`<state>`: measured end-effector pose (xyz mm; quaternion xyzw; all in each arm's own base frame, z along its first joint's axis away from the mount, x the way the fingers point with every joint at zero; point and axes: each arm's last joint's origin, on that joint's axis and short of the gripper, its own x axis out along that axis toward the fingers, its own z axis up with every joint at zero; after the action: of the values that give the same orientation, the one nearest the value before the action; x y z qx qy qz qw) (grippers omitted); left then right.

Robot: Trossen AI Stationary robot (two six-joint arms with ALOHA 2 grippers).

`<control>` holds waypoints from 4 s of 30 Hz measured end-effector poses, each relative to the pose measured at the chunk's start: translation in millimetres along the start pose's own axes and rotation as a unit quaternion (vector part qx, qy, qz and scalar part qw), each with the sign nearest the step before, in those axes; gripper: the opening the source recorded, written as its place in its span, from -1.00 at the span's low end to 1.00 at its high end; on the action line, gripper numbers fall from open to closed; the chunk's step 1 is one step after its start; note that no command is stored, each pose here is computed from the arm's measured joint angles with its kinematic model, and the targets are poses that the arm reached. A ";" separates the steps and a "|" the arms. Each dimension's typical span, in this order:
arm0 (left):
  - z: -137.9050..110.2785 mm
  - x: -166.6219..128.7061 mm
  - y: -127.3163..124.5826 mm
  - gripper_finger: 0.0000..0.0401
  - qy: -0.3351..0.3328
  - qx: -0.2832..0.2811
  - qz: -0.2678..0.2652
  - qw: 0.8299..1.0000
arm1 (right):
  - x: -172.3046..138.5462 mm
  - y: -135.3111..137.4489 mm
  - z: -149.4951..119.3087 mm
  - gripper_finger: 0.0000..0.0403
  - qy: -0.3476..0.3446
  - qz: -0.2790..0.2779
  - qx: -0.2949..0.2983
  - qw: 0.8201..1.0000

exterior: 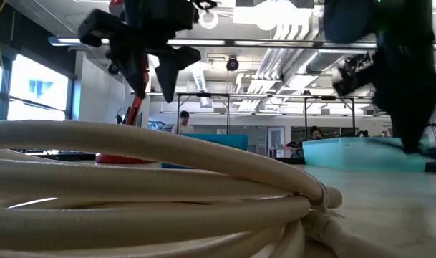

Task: Pick & Place USB Port
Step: Put the black charger cable in the green bin, then put the brown cable in the blue bin

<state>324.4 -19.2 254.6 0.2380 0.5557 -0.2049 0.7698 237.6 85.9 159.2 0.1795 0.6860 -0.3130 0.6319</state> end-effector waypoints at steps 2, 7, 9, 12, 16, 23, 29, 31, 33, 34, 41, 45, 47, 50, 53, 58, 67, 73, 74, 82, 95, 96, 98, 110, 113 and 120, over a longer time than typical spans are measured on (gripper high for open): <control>5.0 0.3 -10.5 0.10 0.004 0.009 -0.009 1.000 | -25.4 -15.0 2.6 -0.95 -0.037 0.006 0.012 0.999; 17.5 0.6 -34.7 0.10 0.002 0.040 -0.022 0.999 | -81.4 -66.5 5.5 -0.95 -0.152 0.000 0.045 0.987; 21.3 0.5 -41.7 0.10 -0.001 0.049 -0.024 0.999 | -98.2 -89.2 8.3 -0.95 -0.199 0.008 0.069 0.978; 24.1 0.5 -49.0 0.10 0.000 0.047 -0.029 0.998 | -112.0 -123.3 12.1 -0.95 -0.236 0.017 0.100 0.967; 25.2 0.5 -51.4 0.10 0.000 0.040 -0.030 0.999 | -108.9 -162.7 21.0 -0.95 -0.245 0.002 0.136 0.960; 25.1 0.6 -50.1 0.10 -0.001 0.035 -0.028 0.999 | -78.2 -199.3 43.3 -0.90 -0.210 0.002 0.149 0.966; 25.9 0.6 -49.9 0.10 -0.005 0.035 -0.027 0.999 | -64.3 -204.0 53.0 -0.43 -0.225 0.028 0.117 0.967; 25.9 0.6 -49.9 0.10 -0.005 0.036 -0.027 0.999 | -64.1 -205.7 54.2 -0.28 -0.230 0.023 0.119 0.966; 25.8 0.6 -49.8 0.10 -0.004 0.038 -0.024 0.999 | -64.2 -207.5 54.9 -0.14 -0.235 0.013 0.124 0.964; 25.7 0.6 -49.5 0.10 -0.002 0.040 -0.019 0.999 | -64.3 -208.2 55.3 -0.08 -0.237 0.007 0.126 0.963; 20.3 0.1 -45.1 0.10 0.061 0.043 0.071 0.995 | -67.8 -203.1 60.8 0.13 -0.259 0.072 0.094 0.959; 8.9 -1.9 -46.1 0.10 0.136 0.015 0.109 0.985 | -79.1 -182.2 66.4 0.12 -0.286 0.237 0.025 0.928; 1.3 -4.0 -47.7 0.10 0.179 -0.009 0.123 0.976 | -87.2 -166.7 66.6 0.11 -0.306 0.290 -0.022 0.906; -10.2 -8.6 -51.0 0.10 0.240 -0.052 0.142 0.959 | -98.0 -139.5 65.5 0.12 -0.344 0.325 -0.083 0.877; -20.2 -13.9 -55.0 0.10 0.289 -0.098 0.144 0.941 | -104.2 -108.7 65.4 0.11 -0.379 0.342 -0.143 0.848; -26.0 -19.6 -66.4 0.10 0.330 -0.136 0.118 0.927 | -98.8 -57.3 68.4 0.10 -0.405 0.354 -0.221 0.814; -24.5 -5.8 -109.5 0.10 0.328 -0.093 0.069 0.938 | -61.5 9.6 86.1 0.09 -0.325 0.328 -0.287 0.839; -31.6 9.9 -129.3 0.10 0.333 -0.088 0.055 0.937 | -58.5 44.7 96.0 0.09 -0.275 0.353 -0.319 0.836; -33.1 11.7 -131.5 0.10 0.335 -0.087 0.055 0.936 | -59.9 50.4 96.7 0.09 -0.268 0.357 -0.322 0.835; -39.5 20.4 -140.1 0.10 0.341 -0.092 0.051 0.934 | -75.3 92.6 89.4 0.09 -0.193 0.437 -0.345 0.808; -36.6 23.0 -139.7 0.10 0.322 -0.097 0.053 0.940 | -58.3 144.5 98.0 0.09 -0.119 0.423 -0.389 0.810; -36.6 23.0 -139.7 0.10 0.323 -0.097 0.053 0.940 | -55.4 147.6 101.1 0.09 -0.117 0.416 -0.392 0.812; -37.6 22.2 -140.3 0.10 0.329 -0.097 0.047 0.938 | -52.4 152.0 109.1 0.09 -0.120 0.401 -0.393 0.819; -43.3 7.7 -181.3 0.10 0.377 -0.078 0.069 0.920 | -21.4 163.3 136.2 0.09 -0.109 0.292 -0.385 0.869; -43.3 6.0 -191.7 0.10 0.368 -0.066 0.093 0.923 | -16.2 168.7 136.7 0.09 -0.099 0.316 -0.387 0.861; -43.9 3.2 -208.1 0.10 0.351 -0.053 0.124 0.926 | -9.4 170.3 138.4 0.09 -0.087 0.317 -0.368 0.870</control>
<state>171.4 -160.3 210.9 0.3204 0.7667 0.0191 0.5561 452.7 122.5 133.1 0.1137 0.6001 0.1651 0.7744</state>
